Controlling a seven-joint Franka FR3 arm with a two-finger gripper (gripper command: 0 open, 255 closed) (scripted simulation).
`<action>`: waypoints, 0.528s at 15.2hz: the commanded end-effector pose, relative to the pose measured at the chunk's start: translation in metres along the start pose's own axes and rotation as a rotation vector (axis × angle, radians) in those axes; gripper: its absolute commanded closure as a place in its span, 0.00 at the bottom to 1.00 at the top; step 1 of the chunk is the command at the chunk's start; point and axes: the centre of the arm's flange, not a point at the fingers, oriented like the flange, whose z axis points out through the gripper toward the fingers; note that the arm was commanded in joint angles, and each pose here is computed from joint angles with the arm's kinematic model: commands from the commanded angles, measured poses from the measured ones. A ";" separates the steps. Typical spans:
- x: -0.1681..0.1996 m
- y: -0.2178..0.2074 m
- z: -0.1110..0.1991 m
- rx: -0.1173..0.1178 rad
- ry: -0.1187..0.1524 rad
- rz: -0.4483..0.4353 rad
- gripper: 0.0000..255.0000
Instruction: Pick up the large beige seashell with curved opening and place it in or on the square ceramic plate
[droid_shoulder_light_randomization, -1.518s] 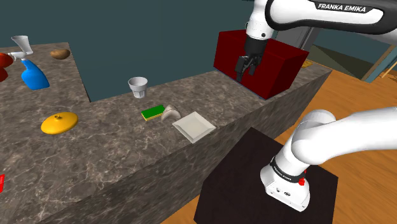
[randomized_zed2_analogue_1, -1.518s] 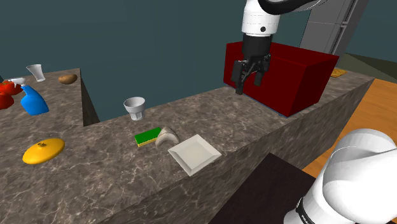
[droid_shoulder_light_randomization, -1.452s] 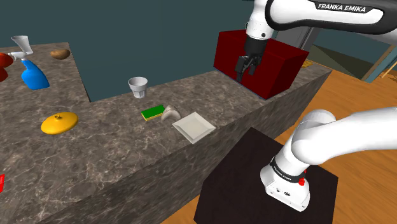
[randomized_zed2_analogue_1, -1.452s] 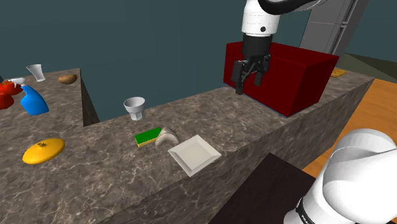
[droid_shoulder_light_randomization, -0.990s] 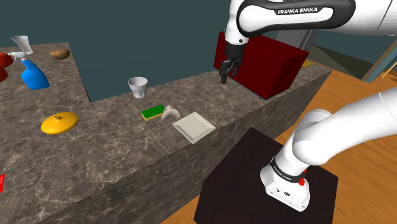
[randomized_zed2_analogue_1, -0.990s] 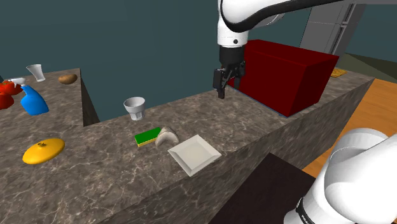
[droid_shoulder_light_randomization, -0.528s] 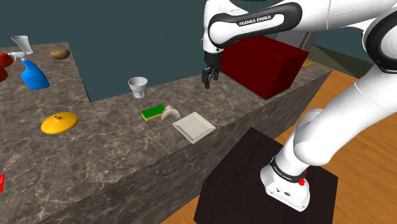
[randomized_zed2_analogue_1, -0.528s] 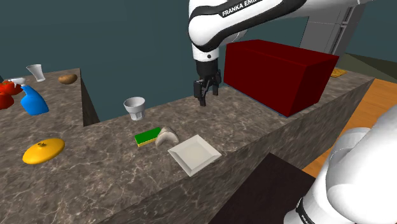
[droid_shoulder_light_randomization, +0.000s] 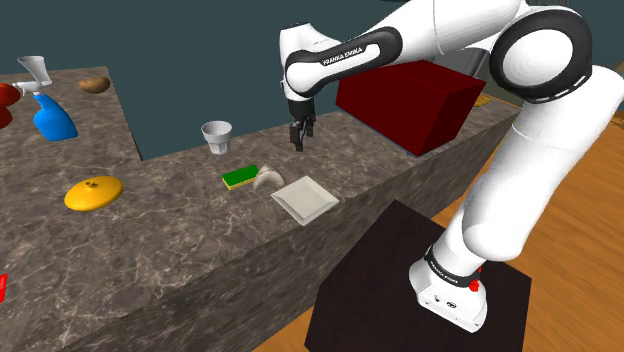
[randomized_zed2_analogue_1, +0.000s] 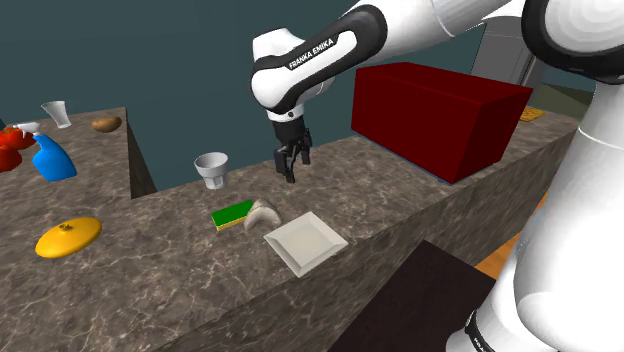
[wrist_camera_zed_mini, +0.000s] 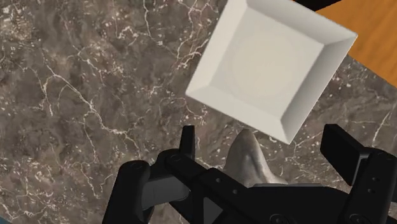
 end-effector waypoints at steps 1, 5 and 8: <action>0.025 -0.003 0.014 -0.007 -0.012 -0.045 0.00; 0.073 -0.015 0.041 -0.021 -0.036 -0.131 0.00; 0.107 -0.027 0.063 -0.032 -0.054 -0.195 0.00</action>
